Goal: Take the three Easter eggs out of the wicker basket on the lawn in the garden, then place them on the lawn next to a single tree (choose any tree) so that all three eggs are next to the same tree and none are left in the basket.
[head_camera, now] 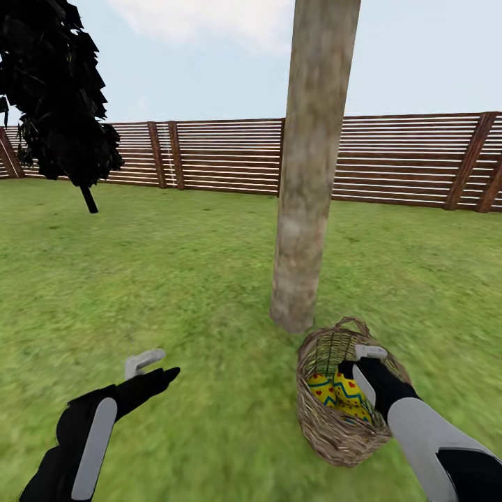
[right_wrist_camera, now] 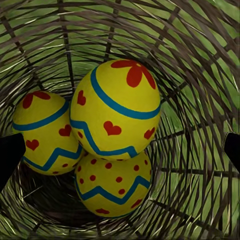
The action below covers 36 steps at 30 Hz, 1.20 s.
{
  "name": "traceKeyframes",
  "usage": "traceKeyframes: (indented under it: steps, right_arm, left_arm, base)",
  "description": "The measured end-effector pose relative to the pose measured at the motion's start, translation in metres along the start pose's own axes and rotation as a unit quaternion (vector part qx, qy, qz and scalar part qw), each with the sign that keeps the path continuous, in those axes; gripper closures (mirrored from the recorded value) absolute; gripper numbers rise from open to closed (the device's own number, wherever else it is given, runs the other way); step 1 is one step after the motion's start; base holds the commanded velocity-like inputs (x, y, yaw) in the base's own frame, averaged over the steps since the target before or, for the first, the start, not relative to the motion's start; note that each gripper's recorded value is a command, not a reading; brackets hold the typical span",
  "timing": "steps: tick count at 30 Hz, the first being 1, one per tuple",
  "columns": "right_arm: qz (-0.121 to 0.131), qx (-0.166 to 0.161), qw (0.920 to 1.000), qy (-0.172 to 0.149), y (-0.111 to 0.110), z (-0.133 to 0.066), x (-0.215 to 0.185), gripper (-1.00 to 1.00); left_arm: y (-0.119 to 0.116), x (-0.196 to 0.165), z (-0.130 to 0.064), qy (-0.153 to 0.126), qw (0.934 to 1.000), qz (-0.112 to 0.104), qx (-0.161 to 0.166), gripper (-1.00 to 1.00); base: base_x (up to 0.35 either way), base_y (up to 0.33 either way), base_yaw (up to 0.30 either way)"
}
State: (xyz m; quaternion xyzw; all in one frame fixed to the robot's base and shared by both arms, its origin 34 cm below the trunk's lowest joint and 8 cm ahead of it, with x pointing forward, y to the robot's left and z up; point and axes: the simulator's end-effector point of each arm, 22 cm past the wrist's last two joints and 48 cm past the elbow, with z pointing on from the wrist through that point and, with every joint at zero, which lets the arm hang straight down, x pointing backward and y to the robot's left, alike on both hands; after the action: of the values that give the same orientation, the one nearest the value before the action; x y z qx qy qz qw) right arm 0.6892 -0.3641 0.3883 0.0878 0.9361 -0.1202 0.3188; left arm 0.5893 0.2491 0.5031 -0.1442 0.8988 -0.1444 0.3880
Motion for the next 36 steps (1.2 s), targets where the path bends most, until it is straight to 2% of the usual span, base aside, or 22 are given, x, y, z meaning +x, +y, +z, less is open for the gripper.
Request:
traceKeyframes:
  steps: [1,3,4,7,8,10,12,15,17,20,22,24,27,36]
  right_arm:
    - [-0.001,0.0,1.0,0.003,0.0,0.0,-0.001,-1.0]
    - [-0.002,0.0,0.9999,0.013,-0.001,-0.003,-0.006,-1.0]
    - [-0.002,0.0,0.9999,0.014,-0.001,-0.003,-0.007,-1.0]
    - [-0.003,0.0,0.9999,0.016,-0.002,-0.004,-0.01,-1.0]
    - [-0.002,0.0,0.9999,0.016,-0.002,-0.004,-0.01,-1.0]
    - [-0.002,0.002,0.9999,0.016,-0.007,-0.003,-0.011,-1.0]
    - [-0.002,-0.005,0.9998,0.017,-0.007,-0.002,-0.01,-1.0]
    - [-0.003,-0.015,0.9997,0.018,-0.004,-0.002,-0.009,-1.0]
    - [-0.003,-0.02,0.9996,0.018,-0.001,-0.002,-0.009,-1.0]
    - [-0.003,-0.022,0.9996,0.017,0.0,-0.002,-0.009,-1.0]
    - [-0.003,-0.023,0.9996,0.016,0.001,-0.002,-0.01,-1.0]
    - [-0.003,-0.023,0.9996,0.015,0.001,-0.002,-0.011,-1.0]
    - [-0.003,-0.023,0.9996,0.015,0.001,-0.002,-0.011,-1.0]
    - [-0.003,-0.022,0.9996,0.015,0.0,-0.002,-0.01,-1.0]
  left_arm:
    - [-0.004,-0.003,0.0,-0.001,1.0,0.004,0.002,-1.0]
    - [-0.045,-0.051,0.002,-0.024,0.9994,0.016,0.017,-1.0]
    - [-0.052,-0.061,0.003,-0.029,0.9993,0.02,0.014,-1.0]
    - [-0.074,-0.092,0.017,-0.027,0.9987,0.032,-0.029,-1.0]
    - [-0.077,-0.097,0.021,-0.025,0.9985,0.035,-0.034,-1.0]
    - [-0.088,-0.102,0.04,-0.001,0.9982,0.042,-0.044,-1.0]
    - [-0.102,-0.106,0.064,0.039,0.9971,0.046,-0.045,-1.0]
    - [-0.114,-0.105,0.079,0.074,0.9959,0.04,-0.034,-1.0]
    - [-0.127,-0.103,0.092,0.119,0.9927,0.018,-0.011,-1.0]
    - [-0.136,-0.103,0.097,0.146,0.9892,-0.007,0.01,-1.0]
    - [-0.141,-0.106,0.097,0.149,0.9887,-0.01,0.017,-1.0]
    - [-0.147,-0.12,0.093,0.132,0.9911,0.002,0.02,-1.0]
    - [-0.149,-0.13,0.09,0.12,0.9926,0.006,0.021,-1.0]
    - [-0.15,-0.134,0.088,0.113,0.9934,0.007,0.02,-1.0]
  base:
    - [0.0,0.0,0.0]
    - [0.0,0.0,0.0]
    - [0.0,0.0,0.0]
    - [0.0,0.0,0.0]
    - [0.0,0.0,0.0]
    - [0.0,0.0,0.0]
    - [0.0,0.0,0.0]
    - [0.0,0.0,0.0]
    - [0.0,0.0,0.0]
    - [0.0,0.0,0.0]
    - [0.0,0.0,0.0]
    - [0.0,0.0,0.0]
    - [0.0,0.0,0.0]
    - [0.085,0.0,0.0]
